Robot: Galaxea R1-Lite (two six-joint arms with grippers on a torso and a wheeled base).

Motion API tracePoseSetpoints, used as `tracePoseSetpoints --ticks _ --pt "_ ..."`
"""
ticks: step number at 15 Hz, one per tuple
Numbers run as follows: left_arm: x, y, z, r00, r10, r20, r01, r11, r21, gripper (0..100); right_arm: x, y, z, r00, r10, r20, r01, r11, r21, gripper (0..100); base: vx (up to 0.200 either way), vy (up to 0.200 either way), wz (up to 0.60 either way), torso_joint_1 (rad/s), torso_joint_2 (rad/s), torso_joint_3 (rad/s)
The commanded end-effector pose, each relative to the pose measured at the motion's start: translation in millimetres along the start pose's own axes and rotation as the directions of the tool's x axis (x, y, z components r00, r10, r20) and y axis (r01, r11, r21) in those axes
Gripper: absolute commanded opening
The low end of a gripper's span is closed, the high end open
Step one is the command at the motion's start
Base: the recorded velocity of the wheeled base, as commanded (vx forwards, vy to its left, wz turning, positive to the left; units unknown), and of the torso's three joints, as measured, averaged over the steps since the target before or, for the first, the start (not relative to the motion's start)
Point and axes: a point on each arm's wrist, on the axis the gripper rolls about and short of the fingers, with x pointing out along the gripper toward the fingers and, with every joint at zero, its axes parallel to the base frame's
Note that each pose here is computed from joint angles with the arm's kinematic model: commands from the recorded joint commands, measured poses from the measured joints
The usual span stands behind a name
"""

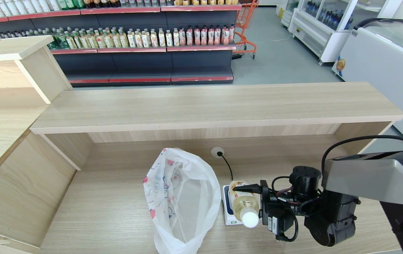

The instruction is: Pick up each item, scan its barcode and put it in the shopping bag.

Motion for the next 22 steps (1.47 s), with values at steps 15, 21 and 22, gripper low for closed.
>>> tracePoseSetpoints --ticks 15,21,22 --pt "0.0 0.0 0.0 1.000 0.000 0.000 0.000 1.000 0.000 100 -67.8 -52.0 40.7 0.995 -0.073 -0.062 0.081 0.986 0.143 0 0.000 0.000 0.00 0.000 0.00 0.000" --pt "0.0 0.0 0.0 1.000 0.000 0.000 0.000 1.000 0.000 100 -91.1 -105.9 98.5 0.964 -0.205 -0.168 0.265 0.699 0.664 0 0.000 0.000 0.00 0.000 0.00 0.000" --pt "0.0 0.0 0.0 1.000 0.000 0.000 0.000 1.000 0.000 100 -89.0 -108.2 97.4 0.928 -0.253 -0.274 0.372 0.588 0.718 0 0.000 0.000 0.00 0.000 0.00 0.000"
